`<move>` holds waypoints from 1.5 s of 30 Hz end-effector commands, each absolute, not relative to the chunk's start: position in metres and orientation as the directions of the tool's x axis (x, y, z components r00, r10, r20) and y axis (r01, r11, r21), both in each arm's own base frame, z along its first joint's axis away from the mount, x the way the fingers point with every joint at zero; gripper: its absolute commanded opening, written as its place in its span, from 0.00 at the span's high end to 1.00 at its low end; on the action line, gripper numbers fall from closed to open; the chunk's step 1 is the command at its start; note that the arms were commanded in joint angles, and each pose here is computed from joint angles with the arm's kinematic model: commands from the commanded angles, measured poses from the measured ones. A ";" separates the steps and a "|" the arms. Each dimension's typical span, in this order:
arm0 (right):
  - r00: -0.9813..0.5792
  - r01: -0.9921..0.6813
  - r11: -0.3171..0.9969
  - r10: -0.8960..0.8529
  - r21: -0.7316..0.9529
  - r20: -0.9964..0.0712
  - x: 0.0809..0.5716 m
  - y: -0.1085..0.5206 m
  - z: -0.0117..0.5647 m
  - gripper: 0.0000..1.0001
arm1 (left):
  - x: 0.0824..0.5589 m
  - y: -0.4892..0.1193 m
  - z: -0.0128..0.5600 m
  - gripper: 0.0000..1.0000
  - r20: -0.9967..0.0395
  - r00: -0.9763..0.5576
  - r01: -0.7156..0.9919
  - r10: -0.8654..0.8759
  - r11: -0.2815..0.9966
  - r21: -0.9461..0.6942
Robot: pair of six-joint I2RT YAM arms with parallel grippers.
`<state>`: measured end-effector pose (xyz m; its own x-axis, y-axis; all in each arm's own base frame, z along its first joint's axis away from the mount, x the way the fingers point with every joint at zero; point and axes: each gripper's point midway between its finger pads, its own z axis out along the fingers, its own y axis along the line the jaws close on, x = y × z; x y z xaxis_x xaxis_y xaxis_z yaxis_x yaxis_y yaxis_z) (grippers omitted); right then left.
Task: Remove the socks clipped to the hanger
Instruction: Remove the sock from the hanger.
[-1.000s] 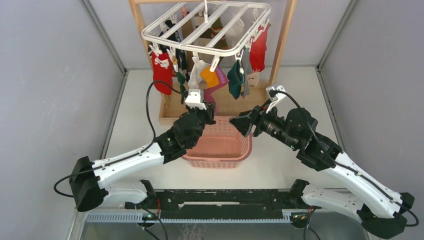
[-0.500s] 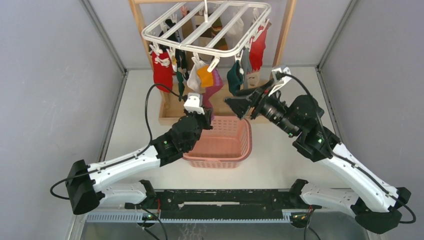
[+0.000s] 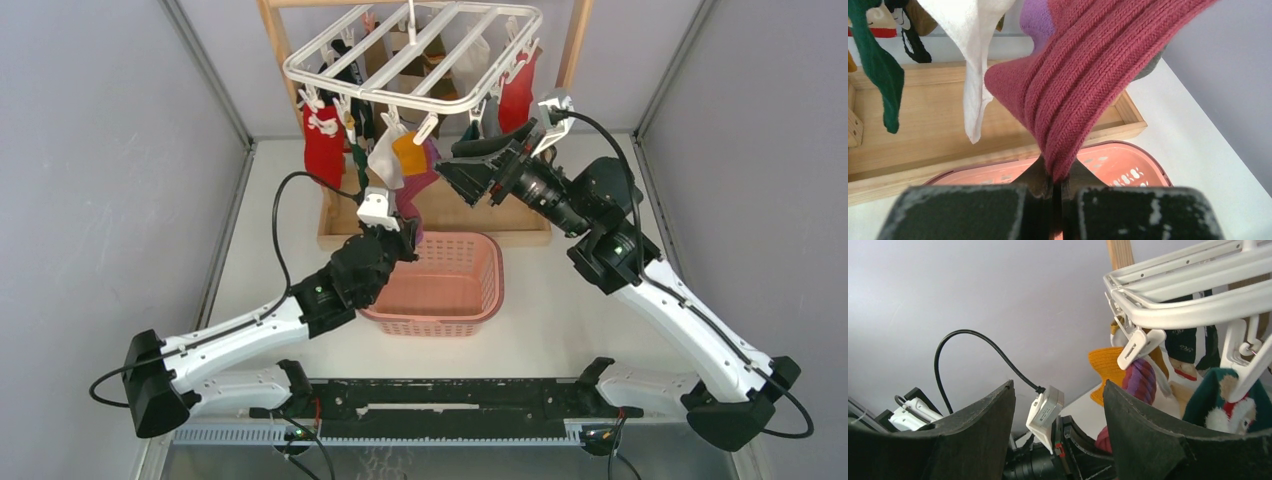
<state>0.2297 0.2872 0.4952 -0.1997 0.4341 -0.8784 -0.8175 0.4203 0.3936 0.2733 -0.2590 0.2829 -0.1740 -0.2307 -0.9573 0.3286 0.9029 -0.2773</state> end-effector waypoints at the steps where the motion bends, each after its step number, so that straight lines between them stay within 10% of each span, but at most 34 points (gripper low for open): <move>1: -0.143 -0.865 0.358 0.496 0.352 -0.856 0.223 0.289 0.532 0.28 | 0.264 -0.259 0.287 1.00 -0.947 -0.180 0.361 -0.264 0.878 -0.314; 45: -0.090 -0.692 0.576 0.530 0.435 -0.843 0.306 0.303 0.503 0.28 | 0.242 -0.273 0.293 1.00 -0.916 -0.302 0.471 -0.265 0.793 -0.385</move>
<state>0.3076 0.3096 0.4637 -0.1797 0.4666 -0.8660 -0.6904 0.5673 0.4489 0.2386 -0.2688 0.2752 -0.3204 -0.2308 -0.9187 0.4597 0.8101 -0.3638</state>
